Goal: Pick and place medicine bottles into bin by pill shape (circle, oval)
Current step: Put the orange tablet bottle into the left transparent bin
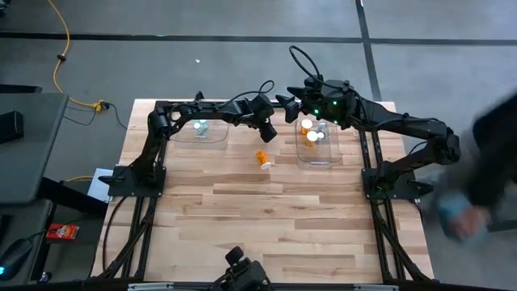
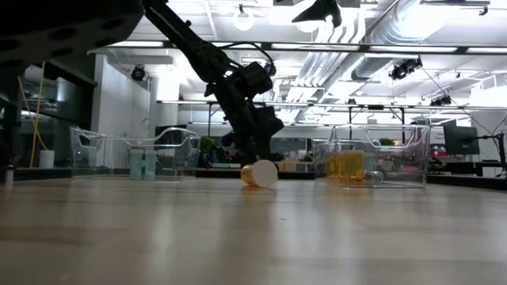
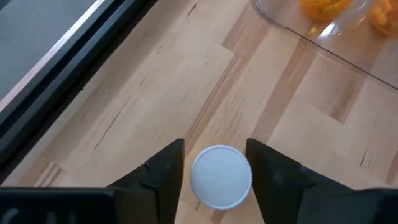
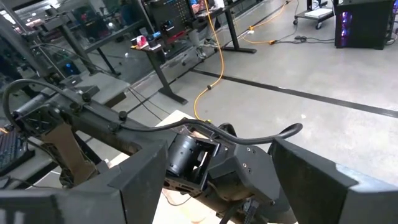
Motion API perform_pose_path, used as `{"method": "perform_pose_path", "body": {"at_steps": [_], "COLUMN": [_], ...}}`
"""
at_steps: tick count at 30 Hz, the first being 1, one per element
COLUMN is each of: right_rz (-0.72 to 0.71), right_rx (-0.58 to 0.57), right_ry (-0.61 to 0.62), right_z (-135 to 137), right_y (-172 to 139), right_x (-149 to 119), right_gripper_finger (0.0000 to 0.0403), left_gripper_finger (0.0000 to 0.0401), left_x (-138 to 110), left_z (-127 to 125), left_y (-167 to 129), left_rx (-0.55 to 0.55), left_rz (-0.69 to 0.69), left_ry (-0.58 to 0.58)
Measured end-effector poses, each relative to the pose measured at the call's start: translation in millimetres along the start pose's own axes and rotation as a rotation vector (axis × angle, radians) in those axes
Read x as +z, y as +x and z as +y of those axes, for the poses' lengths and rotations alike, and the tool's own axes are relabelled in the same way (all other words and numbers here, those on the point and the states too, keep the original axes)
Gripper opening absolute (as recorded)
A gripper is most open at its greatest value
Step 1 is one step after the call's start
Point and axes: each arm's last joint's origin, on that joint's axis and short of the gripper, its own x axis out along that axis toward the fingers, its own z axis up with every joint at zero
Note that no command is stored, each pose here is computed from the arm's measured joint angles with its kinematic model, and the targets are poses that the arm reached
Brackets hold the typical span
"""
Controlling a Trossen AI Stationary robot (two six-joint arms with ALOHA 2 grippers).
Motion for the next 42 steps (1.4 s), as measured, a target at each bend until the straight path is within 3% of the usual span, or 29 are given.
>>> {"method": "perform_pose_path", "body": {"at_steps": [10, 21, 25, 33, 37, 42], "right_rz": [0.000, 0.000, 0.000, 0.034, 0.115, 0.212], "right_rx": [0.000, 0.000, -0.001, 0.009, 0.040, 0.118], "right_ry": [0.000, -0.011, -0.046, -0.165, -0.203, -0.203], "right_z": [0, 0, 0, -1, -2, -5], "right_y": [0, 0, 0, 0, 0, 4], "right_x": [0, 0, 0, -3, -9, -26], "right_gripper_finger": [0.0279, 0.0279, 0.0279, 0.0279, 0.0279, 0.0279], "left_gripper_finger": [0.0108, 0.0102, 0.0102, 0.0102, 0.0102, 0.0102], "left_x": [2, 8, 25, 49, 37, -3], "left_z": [3, 4, 9, 20, 17, 13], "left_y": [-2, -16, -54, -177, -231, -258], "left_rx": [0.042, 0.038, 0.011, -0.178, -0.262, -0.351], "left_rz": [-0.018, -0.041, -0.126, -0.363, -0.483, -0.607], "left_ry": [-0.005, 0.016, 0.025, -0.022, -0.033, -0.074]}}
